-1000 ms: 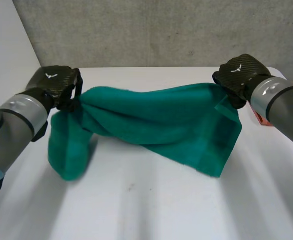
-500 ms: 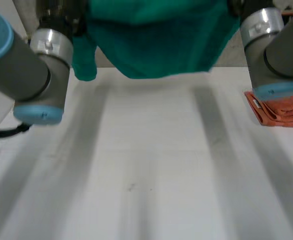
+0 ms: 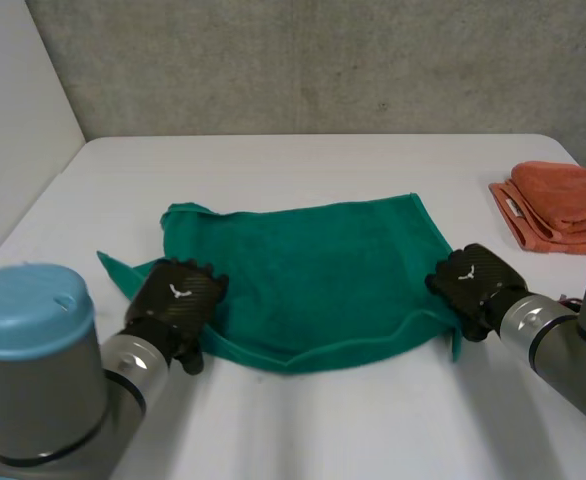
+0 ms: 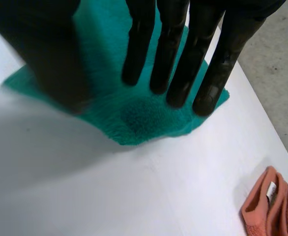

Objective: Fold the laundry.

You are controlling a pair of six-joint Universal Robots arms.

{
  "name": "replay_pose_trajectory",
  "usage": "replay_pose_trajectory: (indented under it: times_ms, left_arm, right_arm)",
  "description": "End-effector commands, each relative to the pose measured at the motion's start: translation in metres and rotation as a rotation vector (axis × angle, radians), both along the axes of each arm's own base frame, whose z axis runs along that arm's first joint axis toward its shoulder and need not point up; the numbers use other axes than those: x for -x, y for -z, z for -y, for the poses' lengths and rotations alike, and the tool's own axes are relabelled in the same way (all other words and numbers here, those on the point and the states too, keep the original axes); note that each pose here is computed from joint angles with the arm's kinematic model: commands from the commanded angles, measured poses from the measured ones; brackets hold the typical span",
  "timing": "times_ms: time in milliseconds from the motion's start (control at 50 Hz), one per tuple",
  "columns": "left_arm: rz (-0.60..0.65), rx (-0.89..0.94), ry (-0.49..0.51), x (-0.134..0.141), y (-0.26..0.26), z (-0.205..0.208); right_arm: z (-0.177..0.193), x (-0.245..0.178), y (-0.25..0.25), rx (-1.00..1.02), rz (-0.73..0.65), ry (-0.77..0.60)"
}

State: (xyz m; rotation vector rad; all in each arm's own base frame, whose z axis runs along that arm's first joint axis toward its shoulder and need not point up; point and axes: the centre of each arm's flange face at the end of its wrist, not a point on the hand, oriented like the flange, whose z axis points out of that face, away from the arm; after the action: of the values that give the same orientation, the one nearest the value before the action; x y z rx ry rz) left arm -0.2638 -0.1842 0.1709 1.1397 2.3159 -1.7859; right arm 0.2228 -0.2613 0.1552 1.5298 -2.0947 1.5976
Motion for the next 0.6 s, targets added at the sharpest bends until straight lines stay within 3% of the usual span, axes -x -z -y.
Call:
replay_pose_trajectory:
  times_ms: [20, 100, 200, 340, 460, 600]
  left_arm:
    - [-0.038, 0.063, -0.085, -0.02, -0.037, 0.021]
    - [-0.072, 0.106, -0.129, -0.035, -0.049, 0.048]
    - [-0.125, 0.138, -0.075, -0.051, -0.061, 0.086]
    - [-0.138, 0.051, -0.037, -0.068, -0.036, 0.131]
    - [0.012, 0.024, -0.051, -0.09, -0.008, 0.158]
    - [0.149, 0.016, 0.002, -0.091, 0.021, 0.167]
  right_arm:
    - [0.008, 0.007, -0.022, 0.05, 0.103, 0.068]
    - [0.009, 0.011, -0.029, 0.017, 0.189, 0.119]
    - [-0.001, 0.012, -0.028, -0.049, 0.219, 0.135]
    - [-0.016, 0.015, -0.023, -0.111, 0.206, 0.135]
    - [-0.026, 0.023, -0.016, -0.153, 0.214, 0.138]
    - [-0.03, 0.029, -0.011, -0.182, 0.216, 0.155]
